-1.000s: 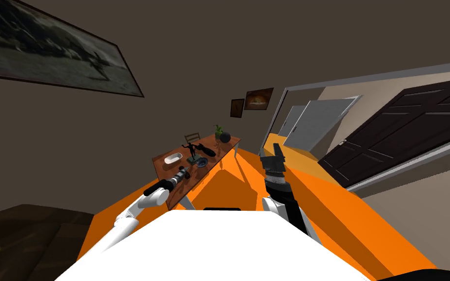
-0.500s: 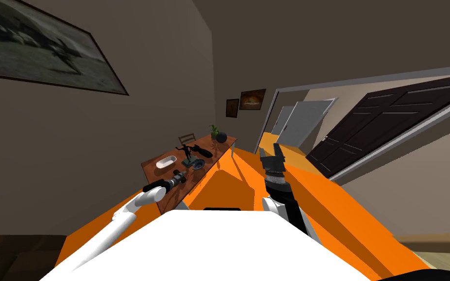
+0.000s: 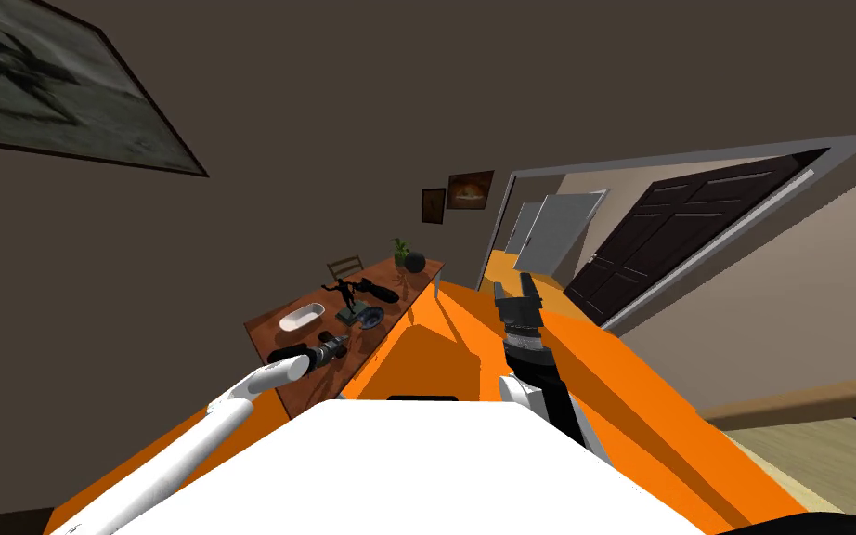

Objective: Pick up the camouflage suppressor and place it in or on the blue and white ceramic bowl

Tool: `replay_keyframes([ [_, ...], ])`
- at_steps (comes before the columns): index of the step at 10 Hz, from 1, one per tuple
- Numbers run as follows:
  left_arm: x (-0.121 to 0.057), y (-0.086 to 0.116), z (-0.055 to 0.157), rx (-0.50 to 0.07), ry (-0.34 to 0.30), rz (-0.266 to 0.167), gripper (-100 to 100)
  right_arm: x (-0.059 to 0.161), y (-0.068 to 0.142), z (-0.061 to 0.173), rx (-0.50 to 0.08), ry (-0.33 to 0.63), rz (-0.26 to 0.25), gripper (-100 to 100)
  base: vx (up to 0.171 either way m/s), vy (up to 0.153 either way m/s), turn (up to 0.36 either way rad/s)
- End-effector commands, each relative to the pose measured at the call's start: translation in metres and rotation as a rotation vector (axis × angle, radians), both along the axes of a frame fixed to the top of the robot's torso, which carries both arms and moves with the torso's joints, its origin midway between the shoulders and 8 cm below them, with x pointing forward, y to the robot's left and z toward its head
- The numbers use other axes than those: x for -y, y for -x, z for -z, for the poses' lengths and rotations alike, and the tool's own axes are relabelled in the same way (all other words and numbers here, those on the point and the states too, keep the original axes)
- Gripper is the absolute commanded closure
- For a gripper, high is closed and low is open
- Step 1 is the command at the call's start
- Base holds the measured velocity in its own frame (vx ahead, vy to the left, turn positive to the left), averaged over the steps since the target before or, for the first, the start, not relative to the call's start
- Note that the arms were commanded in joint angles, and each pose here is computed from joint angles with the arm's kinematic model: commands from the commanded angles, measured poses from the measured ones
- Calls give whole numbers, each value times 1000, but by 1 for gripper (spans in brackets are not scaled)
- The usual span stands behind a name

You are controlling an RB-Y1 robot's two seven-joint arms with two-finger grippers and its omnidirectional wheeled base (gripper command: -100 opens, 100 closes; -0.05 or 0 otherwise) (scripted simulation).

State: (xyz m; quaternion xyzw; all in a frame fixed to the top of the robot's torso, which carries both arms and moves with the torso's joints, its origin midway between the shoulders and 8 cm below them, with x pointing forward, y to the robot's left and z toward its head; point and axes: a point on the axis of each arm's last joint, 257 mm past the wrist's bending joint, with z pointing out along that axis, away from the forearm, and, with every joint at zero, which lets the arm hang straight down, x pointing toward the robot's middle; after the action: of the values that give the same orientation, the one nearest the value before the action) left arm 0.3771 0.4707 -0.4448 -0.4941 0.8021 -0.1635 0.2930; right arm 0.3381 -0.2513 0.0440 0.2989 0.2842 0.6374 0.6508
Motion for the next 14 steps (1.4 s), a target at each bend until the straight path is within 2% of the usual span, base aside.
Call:
replay_keyframes([
  [1,-14,13,9,-70,0,-4,-100,0,0,0,0,0,0,0,32,37,-208],
  [2,-15,19,14,-93,3,-8,-100,0,0,0,0,0,0,0,24,38,-105],
  [3,-29,30,20,-145,2,-18,-100,0,0,0,0,0,0,0,25,35,-190],
  [4,-28,33,22,-159,6,-16,-100,0,0,0,0,0,0,0,22,33,-98],
  [5,-38,42,25,-207,9,-18,-100,0,0,0,0,0,0,0,26,36,-175],
  [6,-41,47,28,-221,10,-25,-100,0,0,0,0,0,0,0,24,42,-101],
  [7,-48,57,30,-268,17,-25,-100,0,0,0,0,0,0,0,33,45,-148],
  [8,-52,61,32,-278,16,-36,-100,0,0,0,0,0,0,0,26,40,-99],
  [11,-68,83,35,-371,32,-48,-100,0,0,0,0,0,0,0,27,31,-134],
  [12,-72,88,37,-380,31,-59,-100,0,0,0,0,0,0,0,25,31,-86],
  [13,-78,99,38,-422,40,-66,-100,0,0,0,0,0,0,0,24,33,-123],
  [14,-79,101,39,-425,40,-70,-100,0,0,0,0,0,0,0,17,30,-80],
])
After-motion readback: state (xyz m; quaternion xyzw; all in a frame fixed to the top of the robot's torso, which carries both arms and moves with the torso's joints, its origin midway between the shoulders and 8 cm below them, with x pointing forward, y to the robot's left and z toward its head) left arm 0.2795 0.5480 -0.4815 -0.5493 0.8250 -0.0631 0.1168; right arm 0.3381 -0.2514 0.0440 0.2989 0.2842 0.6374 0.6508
